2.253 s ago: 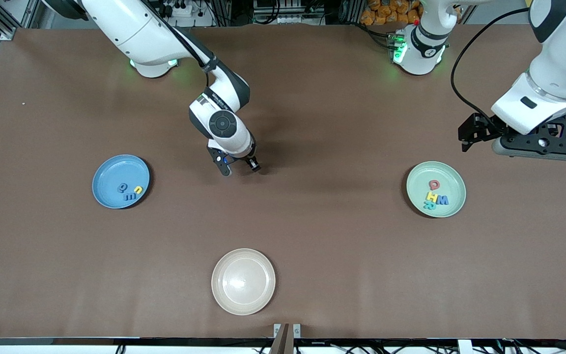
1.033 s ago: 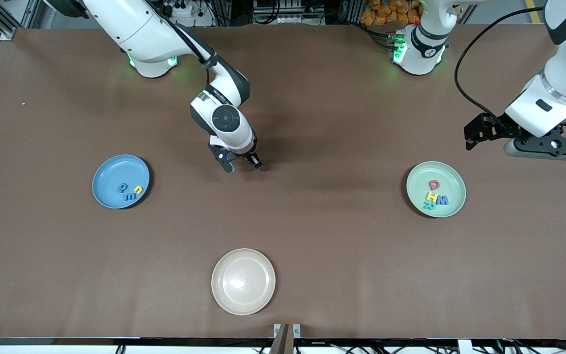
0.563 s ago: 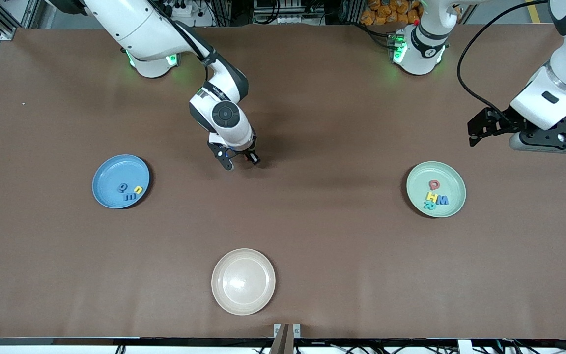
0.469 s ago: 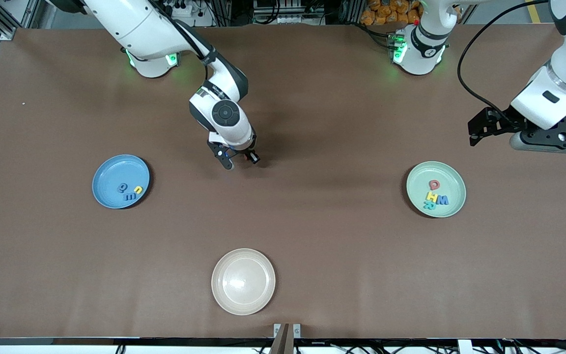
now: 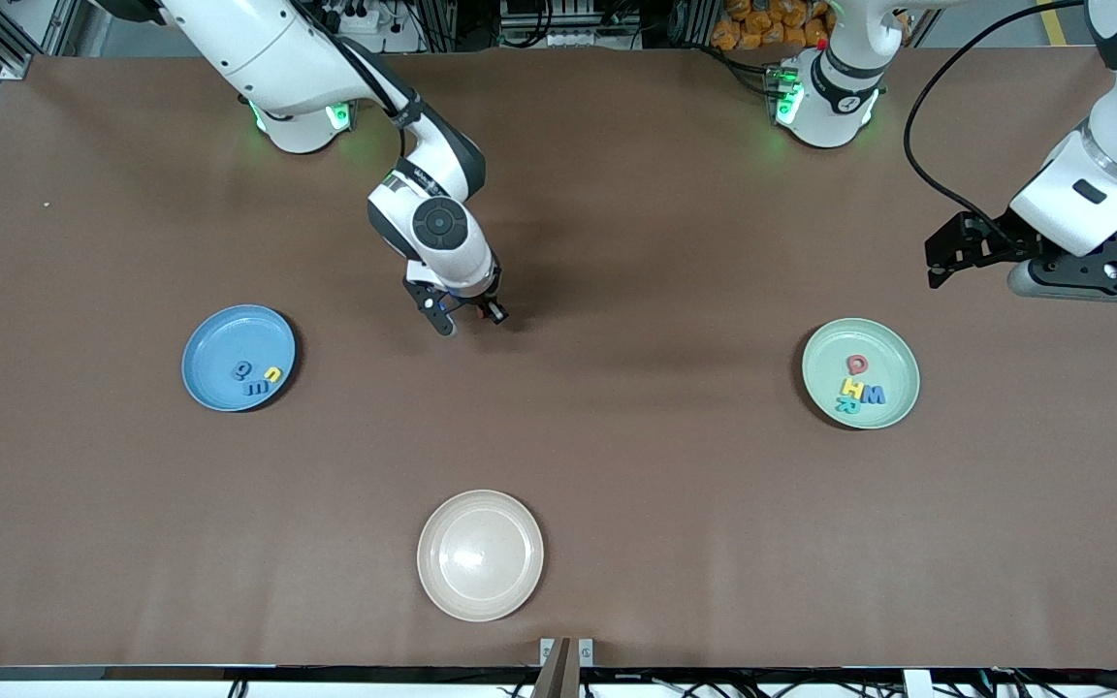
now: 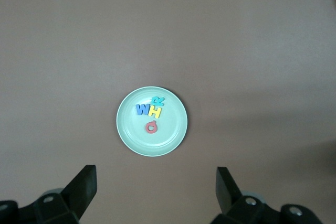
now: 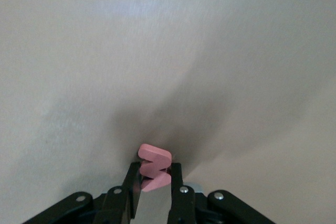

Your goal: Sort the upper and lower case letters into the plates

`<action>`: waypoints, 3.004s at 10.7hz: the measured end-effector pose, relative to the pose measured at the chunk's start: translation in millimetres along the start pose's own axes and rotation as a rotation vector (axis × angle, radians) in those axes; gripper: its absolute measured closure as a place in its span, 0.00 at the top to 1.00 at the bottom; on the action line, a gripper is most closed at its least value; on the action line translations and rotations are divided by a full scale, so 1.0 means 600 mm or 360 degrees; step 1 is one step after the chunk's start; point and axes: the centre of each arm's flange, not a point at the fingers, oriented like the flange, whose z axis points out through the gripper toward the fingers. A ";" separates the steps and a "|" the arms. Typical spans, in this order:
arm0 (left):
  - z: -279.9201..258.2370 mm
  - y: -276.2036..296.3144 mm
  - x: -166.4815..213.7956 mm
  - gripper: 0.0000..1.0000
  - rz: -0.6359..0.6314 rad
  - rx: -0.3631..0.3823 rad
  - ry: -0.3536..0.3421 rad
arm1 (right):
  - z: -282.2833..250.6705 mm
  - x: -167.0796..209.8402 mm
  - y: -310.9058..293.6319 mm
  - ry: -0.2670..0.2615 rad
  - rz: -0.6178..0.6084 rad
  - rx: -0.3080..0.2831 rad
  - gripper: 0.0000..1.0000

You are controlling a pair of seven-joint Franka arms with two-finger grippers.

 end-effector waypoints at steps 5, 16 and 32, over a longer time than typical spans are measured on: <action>0.000 0.000 0.000 1.00 0.0000 0.0000 -0.0002 | -0.119 0.128 0.008 0.0011 -0.0214 -0.0121 0.27; 0.005 0.000 -0.001 1.00 0.0000 0.0001 -0.0014 | -0.163 0.604 0.217 -0.0079 -0.0835 -0.0212 0.27; 0.006 -0.001 -0.001 1.00 -0.0001 0.0001 -0.0015 | -0.460 0.663 0.188 0.0004 -0.1085 -0.0182 1.00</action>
